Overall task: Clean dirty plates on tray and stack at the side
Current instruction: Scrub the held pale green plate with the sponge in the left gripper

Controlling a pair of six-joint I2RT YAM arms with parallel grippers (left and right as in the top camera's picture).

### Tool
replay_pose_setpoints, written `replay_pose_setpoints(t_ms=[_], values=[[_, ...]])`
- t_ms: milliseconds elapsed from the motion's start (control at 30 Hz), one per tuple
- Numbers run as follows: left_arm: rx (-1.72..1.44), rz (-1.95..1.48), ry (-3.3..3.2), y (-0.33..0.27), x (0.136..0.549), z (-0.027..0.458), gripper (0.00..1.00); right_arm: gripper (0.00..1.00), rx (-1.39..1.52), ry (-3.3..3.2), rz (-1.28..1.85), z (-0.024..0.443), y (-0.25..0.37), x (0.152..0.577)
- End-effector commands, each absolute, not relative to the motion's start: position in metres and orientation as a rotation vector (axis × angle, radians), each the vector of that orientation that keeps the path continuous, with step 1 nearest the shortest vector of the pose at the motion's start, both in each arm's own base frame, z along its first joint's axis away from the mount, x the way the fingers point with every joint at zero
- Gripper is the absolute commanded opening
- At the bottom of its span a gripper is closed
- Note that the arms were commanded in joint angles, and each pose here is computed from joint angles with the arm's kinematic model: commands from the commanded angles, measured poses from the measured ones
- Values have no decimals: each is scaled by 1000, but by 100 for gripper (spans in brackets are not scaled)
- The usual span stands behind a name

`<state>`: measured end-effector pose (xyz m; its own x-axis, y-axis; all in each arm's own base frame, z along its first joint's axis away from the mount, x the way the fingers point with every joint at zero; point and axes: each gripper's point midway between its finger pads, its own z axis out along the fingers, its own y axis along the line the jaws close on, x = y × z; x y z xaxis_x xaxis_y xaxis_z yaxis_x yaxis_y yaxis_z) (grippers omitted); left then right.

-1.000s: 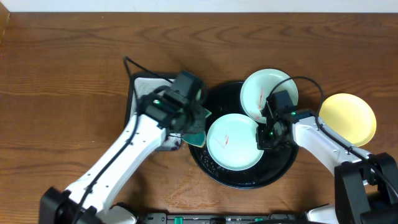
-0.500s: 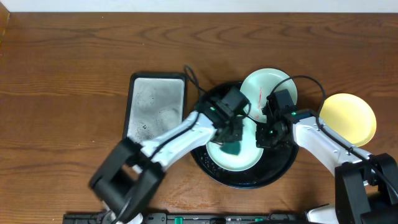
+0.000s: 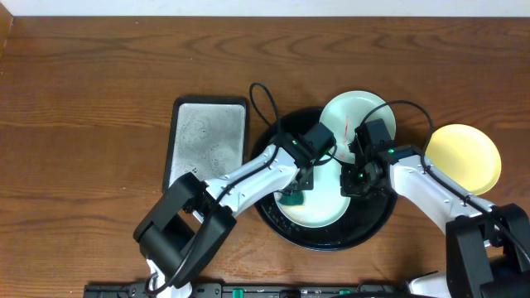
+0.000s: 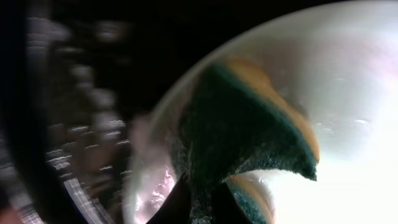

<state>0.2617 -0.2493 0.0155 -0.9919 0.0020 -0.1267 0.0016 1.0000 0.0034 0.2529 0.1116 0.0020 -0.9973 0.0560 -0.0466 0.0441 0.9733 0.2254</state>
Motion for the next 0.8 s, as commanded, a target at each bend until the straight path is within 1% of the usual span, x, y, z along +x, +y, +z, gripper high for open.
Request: replay_pose_setpoints(t_ms=[0, 100, 167, 300, 333, 400, 467, 600, 767], values=[[27, 593, 2780, -167, 291, 12, 7, 1, 114, 3077, 266, -4, 101, 252], [54, 590, 2776, -168, 292, 12, 8, 1, 114, 3080, 263, -5, 101, 251], [46, 514, 2812, -178, 290, 7, 7, 1, 115, 3080, 264, -5, 101, 251], [34, -134, 3045, -260, 266, -11, 7, 1, 121, 3080, 264, -5, 101, 251], [53, -344, 3071, -286, 260, -9, 7, 1, 120, 3080, 264, -5, 101, 251], [87, -638, 3074, -321, 254, -1, 7, 1, 119, 3079, 265, -5, 101, 251], [87, -807, 3059, -343, 251, 8, 8, 1, 119, 3079, 265, -5, 101, 251], [86, -850, 3046, -356, 247, 9, 7, 1, 120, 3080, 265, -5, 101, 251], [135, -857, 3073, -365, 231, 4, 7, 1, 120, 3080, 265, -5, 101, 251]])
